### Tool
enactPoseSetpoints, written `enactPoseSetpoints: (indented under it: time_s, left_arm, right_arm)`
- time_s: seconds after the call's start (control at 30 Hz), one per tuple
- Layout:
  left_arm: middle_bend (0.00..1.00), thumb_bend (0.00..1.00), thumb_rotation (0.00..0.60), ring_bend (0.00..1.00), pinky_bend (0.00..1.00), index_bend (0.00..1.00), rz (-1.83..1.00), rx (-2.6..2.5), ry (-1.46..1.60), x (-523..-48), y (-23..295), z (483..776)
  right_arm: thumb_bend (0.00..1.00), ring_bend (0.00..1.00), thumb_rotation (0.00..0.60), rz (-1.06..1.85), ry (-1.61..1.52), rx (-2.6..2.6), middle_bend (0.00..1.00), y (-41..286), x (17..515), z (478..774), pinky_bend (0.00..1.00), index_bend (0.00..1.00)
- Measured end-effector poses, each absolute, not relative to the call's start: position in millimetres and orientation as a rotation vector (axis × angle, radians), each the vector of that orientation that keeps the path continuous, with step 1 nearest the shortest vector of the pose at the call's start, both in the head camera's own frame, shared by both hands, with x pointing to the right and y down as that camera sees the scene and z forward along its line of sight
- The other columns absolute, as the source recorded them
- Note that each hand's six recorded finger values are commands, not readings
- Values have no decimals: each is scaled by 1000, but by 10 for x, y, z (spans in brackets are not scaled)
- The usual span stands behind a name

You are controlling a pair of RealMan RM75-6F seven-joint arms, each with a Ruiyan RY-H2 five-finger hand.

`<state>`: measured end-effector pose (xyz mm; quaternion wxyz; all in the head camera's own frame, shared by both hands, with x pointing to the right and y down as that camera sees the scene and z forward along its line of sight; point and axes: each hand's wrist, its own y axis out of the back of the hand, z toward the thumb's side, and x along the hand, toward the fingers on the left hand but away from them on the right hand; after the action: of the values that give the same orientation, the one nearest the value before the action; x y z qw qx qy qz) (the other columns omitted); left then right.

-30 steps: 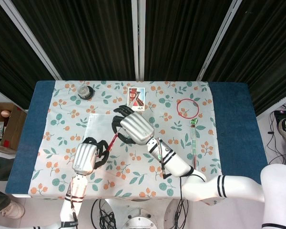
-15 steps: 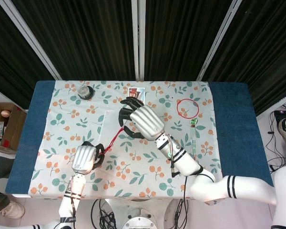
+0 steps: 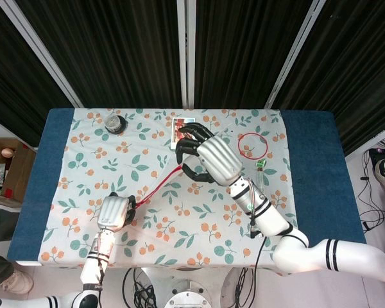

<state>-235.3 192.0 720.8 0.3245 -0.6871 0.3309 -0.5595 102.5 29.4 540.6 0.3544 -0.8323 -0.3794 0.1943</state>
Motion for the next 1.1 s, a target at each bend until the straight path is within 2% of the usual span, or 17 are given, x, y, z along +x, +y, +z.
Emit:
enactPoseSetpoints:
  time_s: [0.27, 0.43, 0.5, 0.57, 0.63, 0.7, 0.83, 0.93, 1.1]
  left_arm:
    - [766, 459, 600, 676, 393, 778, -1574, -1764, 884, -2595, 1818, 7298]
    - [746, 464, 600, 665, 393, 741, -1599, -1722, 905, -2710, 1728, 7268]
    - [713, 464, 600, 642, 392, 686, -1601, -1716, 904, -2725, 1710, 7254]
    - [600, 427, 600, 561, 380, 497, -1598, -1719, 908, -2735, 1690, 7225]
    - [445, 336, 600, 430, 363, 283, -1592, -1719, 926, -2755, 1658, 7178]
    - [319, 235, 600, 313, 346, 174, -1585, -1712, 955, -2776, 1624, 7136]
    - [201, 125, 600, 205, 294, 121, -1573, -1671, 1017, -2879, 1520, 7000]
    - [194, 101, 600, 194, 260, 108, -1567, -1624, 1065, -2976, 1451, 6890]
    - [192, 96, 600, 192, 258, 106, -1565, -1558, 1148, -3162, 1372, 6698]
  right_arm:
    - [503, 179, 600, 478, -1021, -2170, 417, 256, 1104, 5412, 144, 891]
    - [508, 188, 600, 458, -1009, -2187, 423, 302, 1043, 5471, 147, 891]
    - [511, 191, 600, 447, -1004, -2192, 425, 322, 1018, 5491, 149, 892]
    - [510, 191, 600, 434, -990, -2197, 425, 352, 995, 5505, 149, 892]
    - [510, 191, 600, 424, -974, -2198, 425, 389, 981, 5515, 149, 892]
    - [510, 191, 600, 411, -951, -2193, 425, 447, 970, 5527, 149, 892]
    - [510, 191, 600, 386, -886, -2186, 425, 623, 955, 5586, 149, 891]
    - [510, 191, 600, 375, -811, -2174, 426, 804, 968, 5667, 149, 891]
    - [503, 191, 600, 398, -661, -2151, 424, 1149, 1119, 5914, 149, 887]
